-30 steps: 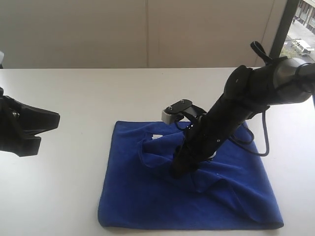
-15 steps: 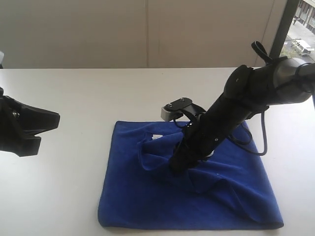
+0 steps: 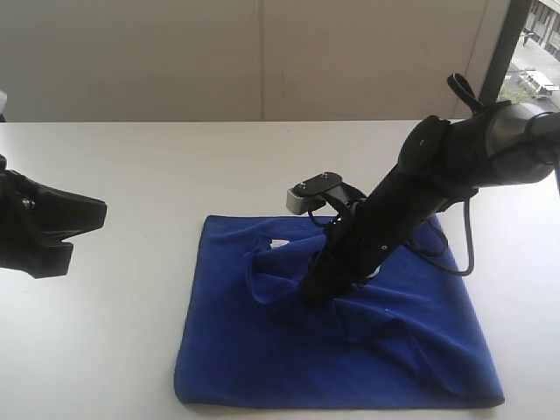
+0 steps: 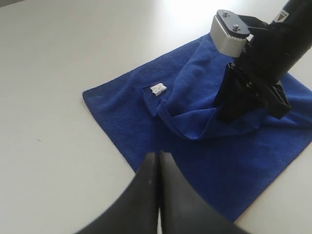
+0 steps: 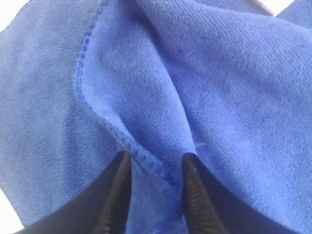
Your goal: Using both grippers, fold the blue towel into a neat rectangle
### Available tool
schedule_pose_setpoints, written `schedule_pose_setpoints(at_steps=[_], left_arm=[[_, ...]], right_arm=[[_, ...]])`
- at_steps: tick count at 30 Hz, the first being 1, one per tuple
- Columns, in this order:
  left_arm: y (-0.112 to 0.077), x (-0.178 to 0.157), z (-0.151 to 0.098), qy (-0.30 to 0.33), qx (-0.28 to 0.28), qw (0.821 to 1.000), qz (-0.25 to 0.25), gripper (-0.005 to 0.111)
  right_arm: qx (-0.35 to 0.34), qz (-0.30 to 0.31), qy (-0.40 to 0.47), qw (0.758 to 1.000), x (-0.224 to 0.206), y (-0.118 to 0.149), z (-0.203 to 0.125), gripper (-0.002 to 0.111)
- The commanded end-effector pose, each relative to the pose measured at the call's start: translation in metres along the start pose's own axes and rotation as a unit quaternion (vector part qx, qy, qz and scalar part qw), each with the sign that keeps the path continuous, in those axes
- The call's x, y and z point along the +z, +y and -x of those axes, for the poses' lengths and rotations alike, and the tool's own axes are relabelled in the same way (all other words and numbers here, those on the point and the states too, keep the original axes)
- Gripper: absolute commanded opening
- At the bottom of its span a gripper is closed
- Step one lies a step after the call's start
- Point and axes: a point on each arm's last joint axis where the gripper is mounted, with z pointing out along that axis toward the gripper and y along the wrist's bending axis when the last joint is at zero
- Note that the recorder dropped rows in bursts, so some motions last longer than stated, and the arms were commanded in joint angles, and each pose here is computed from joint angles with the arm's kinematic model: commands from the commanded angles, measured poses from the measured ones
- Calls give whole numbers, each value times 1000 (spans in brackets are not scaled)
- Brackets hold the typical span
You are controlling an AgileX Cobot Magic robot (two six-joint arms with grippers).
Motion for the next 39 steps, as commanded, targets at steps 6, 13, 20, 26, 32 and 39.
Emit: schedule_pose_setpoints(at_steps=[6,13,20,26,32,39], left_arm=[[-2,0,0,-1,-8,1000,-9,0],[-2,0,0,-2,-7,1000,-7,0],[9,18,-9,51,213,976,3,0],[42,71,-23,112,264,957,43,0],[52,140,12,144,24,980,-133,0],[110,199,29,215,-214,917,-258,30]], right_arm=[[-7,-15,-21,1000,-9,0,4,12],[-10,-14,-24,1000,-15,3,5,0],[-16,-62,-27,998,-48,11,6,0],[-27,-85,-20,996,-77,23,3,0],[-30,-98,-48,994,-107,39,3,0],[-6,-115,-12,993,-125,48,-9,0]])
